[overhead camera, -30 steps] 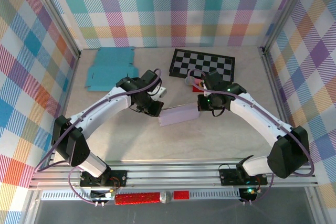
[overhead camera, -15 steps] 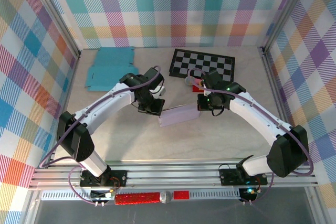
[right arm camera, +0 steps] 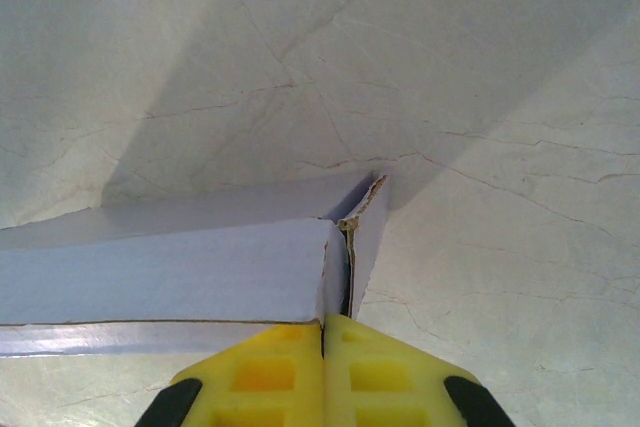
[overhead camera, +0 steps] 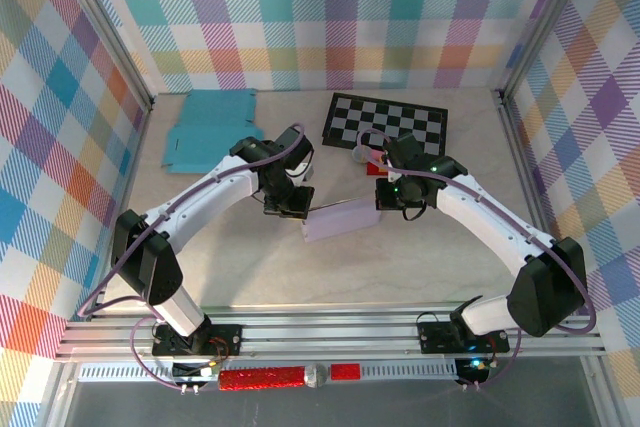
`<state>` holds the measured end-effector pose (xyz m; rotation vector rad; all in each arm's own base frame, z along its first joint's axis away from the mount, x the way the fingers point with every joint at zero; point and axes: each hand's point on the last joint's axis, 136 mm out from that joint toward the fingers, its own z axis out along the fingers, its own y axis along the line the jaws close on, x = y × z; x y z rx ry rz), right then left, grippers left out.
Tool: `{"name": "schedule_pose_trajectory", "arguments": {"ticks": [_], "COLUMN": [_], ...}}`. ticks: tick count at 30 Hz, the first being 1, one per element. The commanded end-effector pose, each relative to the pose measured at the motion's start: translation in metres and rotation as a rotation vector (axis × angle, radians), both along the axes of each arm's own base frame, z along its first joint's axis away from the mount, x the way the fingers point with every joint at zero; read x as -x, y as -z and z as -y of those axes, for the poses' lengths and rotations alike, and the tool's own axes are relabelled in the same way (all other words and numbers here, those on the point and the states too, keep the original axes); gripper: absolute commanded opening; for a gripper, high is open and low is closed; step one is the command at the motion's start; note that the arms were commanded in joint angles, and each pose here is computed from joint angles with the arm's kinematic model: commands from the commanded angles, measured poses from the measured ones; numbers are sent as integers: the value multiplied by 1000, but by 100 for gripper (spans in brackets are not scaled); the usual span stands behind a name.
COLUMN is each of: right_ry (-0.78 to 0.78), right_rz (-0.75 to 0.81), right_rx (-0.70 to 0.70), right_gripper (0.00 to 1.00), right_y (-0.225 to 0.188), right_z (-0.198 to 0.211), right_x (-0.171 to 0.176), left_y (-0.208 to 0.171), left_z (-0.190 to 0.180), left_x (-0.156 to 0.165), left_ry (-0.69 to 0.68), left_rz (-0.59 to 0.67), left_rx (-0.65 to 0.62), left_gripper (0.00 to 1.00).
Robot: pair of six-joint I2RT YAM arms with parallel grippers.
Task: Fold the paper box
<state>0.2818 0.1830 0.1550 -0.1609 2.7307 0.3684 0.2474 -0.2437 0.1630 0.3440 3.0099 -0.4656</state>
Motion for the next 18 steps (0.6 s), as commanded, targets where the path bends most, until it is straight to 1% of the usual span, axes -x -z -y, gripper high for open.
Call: {"name": "schedule_pose_trajectory", "arguments": {"ticks": [1, 5, 18], "right_ry": [-10, -8, -17], "right_rz": [-46, -49, -55], "right_rx": [-29, -26, -8], "right_gripper": [0, 0, 0], "right_y": [1, 3, 10], "right_z": [-8, -7, -4], "right_x": [6, 7, 10], "left_y": [-5, 0, 16], "left_z": [11, 10, -2], "left_x": [-5, -4, 2], "left_ry": [-5, 1, 57], "left_rz": [-4, -2, 15], "left_rx": [48, 56, 7], "left_gripper": [0, 0, 0]}}
